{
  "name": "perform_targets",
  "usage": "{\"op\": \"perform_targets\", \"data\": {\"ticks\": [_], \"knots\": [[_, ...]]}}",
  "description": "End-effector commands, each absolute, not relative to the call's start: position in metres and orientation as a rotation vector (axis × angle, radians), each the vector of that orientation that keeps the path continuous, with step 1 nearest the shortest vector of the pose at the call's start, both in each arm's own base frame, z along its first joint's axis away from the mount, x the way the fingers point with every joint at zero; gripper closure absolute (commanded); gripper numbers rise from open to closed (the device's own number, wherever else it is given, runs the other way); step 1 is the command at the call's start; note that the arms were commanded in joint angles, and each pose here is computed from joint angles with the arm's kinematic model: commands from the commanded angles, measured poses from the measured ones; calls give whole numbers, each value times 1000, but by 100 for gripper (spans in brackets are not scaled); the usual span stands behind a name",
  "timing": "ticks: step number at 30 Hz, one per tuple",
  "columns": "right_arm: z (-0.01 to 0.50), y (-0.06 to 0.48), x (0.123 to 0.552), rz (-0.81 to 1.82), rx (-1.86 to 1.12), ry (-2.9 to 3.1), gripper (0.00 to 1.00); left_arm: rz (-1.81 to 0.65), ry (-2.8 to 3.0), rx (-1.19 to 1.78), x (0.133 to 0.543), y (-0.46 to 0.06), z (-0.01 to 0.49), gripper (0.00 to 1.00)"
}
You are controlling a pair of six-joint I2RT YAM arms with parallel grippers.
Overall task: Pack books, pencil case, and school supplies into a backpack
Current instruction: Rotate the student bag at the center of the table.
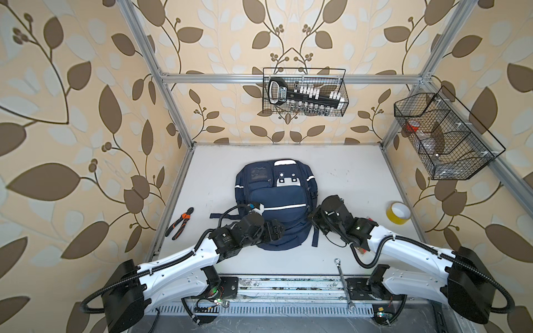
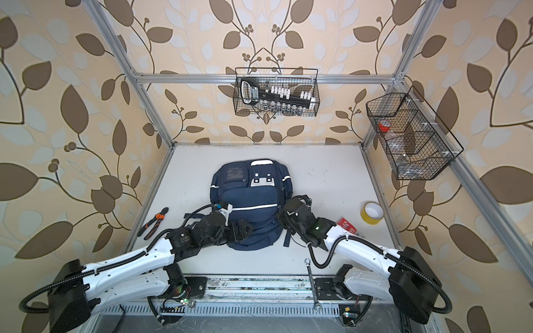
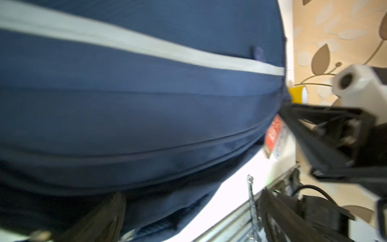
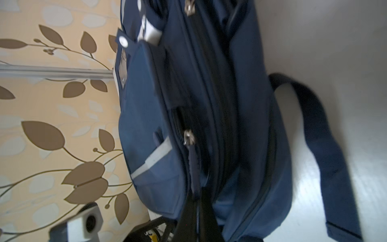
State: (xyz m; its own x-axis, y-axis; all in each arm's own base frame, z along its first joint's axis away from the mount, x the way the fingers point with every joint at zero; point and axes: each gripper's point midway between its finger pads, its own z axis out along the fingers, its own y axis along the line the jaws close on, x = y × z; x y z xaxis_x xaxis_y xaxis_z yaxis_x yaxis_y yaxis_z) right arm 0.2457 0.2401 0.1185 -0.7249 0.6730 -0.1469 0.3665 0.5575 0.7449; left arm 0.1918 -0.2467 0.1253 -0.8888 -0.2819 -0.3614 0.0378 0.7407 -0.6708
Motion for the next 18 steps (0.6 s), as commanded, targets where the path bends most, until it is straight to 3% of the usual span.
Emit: {"op": "perform_targets", "data": {"ticks": [1, 9, 12, 17, 18], "knots": [[97, 250, 227, 940, 842, 2465, 100, -982, 2454, -246, 206, -260, 139, 1], [107, 273, 220, 906, 493, 2553, 99, -625, 2412, -398, 215, -190, 107, 1], [156, 256, 250, 810, 247, 2472, 64, -608, 2458, -382, 219, -185, 103, 1], [201, 224, 310, 653, -49, 2446, 44, -569, 2525, -328, 210, -182, 100, 1], [197, 226, 320, 661, -113, 2474, 30, -547, 2538, -341, 208, -179, 97, 1]]}}
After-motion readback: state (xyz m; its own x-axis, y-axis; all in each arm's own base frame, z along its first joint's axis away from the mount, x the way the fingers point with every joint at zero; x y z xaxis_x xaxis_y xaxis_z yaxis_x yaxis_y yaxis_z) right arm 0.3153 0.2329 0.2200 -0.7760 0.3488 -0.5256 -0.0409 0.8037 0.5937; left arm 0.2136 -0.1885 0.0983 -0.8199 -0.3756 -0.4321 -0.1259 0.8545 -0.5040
